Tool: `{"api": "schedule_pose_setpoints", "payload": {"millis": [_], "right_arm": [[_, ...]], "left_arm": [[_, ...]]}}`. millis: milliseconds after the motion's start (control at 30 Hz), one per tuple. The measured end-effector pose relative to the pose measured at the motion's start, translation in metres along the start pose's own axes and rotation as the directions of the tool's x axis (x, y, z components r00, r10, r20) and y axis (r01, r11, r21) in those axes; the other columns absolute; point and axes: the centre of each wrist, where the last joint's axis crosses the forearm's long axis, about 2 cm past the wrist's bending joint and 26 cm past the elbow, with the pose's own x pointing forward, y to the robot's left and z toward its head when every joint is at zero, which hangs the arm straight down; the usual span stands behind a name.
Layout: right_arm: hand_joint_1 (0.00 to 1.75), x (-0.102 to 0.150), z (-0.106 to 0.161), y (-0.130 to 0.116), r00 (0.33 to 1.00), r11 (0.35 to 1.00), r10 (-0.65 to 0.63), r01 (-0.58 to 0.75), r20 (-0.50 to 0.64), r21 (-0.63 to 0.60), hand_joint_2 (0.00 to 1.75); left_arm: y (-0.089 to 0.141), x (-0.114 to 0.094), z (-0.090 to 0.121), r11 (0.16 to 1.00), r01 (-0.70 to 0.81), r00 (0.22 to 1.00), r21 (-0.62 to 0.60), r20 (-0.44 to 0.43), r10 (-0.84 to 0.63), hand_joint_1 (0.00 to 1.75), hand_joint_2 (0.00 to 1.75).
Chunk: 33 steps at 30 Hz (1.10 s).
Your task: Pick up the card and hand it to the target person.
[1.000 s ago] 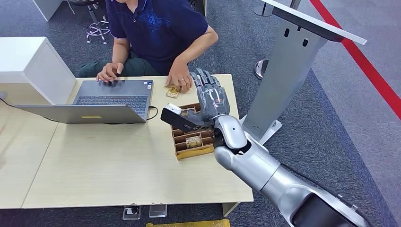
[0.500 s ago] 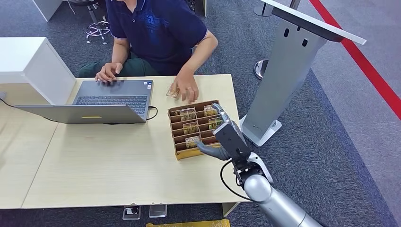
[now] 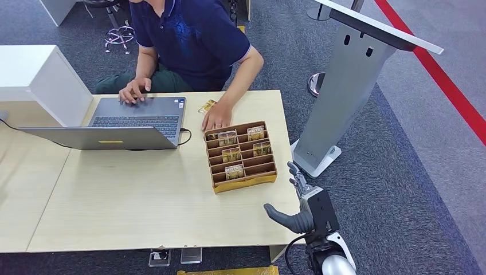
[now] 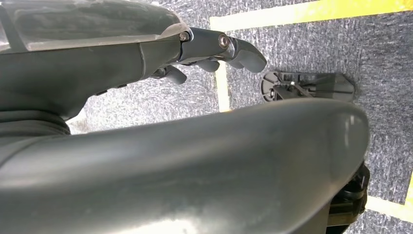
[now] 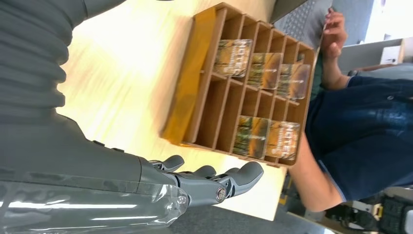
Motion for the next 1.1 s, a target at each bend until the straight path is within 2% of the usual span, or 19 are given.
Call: {"api": "schedule_pose_setpoints", "payload": {"millis": [800,1100], "right_arm": [[0.0,-0.0044,0.0039,0.0006,1.0,1.0,0.021,-0.021,-0.018,-0.002,1.75],[0.0,-0.0035,0.0031,0.0056,0.998,0.997,0.002,-0.007,0.065,0.075,1.75]], "left_arm": [[0.0,0.0005,-0.0001,1.0,-0.003,1.0,0.0,0.001,0.003,0.0,0.0],[-0.0001,0.0006,-0.0001,1.0,-0.003,1.0,-0.003,0.002,0.003,0.0,0.0]]}}
